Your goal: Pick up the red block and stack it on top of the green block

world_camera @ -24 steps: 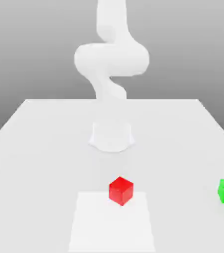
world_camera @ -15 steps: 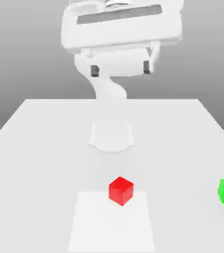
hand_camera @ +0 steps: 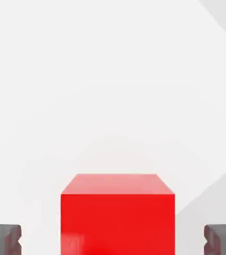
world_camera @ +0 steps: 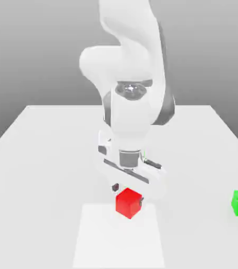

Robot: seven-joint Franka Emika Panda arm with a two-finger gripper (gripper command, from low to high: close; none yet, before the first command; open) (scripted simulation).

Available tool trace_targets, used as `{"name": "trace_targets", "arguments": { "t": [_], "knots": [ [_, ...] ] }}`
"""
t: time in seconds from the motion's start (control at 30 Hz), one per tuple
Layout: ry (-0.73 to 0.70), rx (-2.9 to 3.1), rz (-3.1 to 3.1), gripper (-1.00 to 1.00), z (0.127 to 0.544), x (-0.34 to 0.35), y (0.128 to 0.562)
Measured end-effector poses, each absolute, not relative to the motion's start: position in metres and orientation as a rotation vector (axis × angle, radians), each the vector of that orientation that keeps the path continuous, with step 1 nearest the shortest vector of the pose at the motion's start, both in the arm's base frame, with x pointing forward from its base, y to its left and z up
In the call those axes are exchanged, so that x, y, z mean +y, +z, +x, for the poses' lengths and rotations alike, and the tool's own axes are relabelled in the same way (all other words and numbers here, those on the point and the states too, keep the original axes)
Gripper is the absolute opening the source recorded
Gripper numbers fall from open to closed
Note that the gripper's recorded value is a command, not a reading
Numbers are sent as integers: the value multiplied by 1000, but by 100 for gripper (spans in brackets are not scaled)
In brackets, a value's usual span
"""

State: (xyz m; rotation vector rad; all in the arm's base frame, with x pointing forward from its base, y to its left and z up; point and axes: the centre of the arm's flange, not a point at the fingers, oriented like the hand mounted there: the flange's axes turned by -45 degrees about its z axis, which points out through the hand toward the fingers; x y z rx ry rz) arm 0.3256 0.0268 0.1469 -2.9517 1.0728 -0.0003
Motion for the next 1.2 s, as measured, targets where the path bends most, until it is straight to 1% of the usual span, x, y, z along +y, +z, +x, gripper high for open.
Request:
{"name": "trace_targets", "arguments": {
  "t": [0.23,0.5,0.6,0.7,0.8,0.9,0.97,1.07,1.1,1.2],
  "knots": [
    [-2,1073,-2952,-100,325,27,146],
    [-3,1069,-2955,-100,326,28,204],
    [-7,812,-3043,-100,344,77,215],
    [-10,408,-3129,-100,350,164,224],
    [-9,35,-3153,-100,339,248,233],
    [-4,-315,-3129,-100,313,329,243],
    [-3,-367,-3120,-100,312,344,231],
    [-3,-380,-3118,-100,312,347,196],
    [-2,-382,-3117,100,311,347,187],
    [-2,-382,-3117,100,311,347,187]
  ]
}}
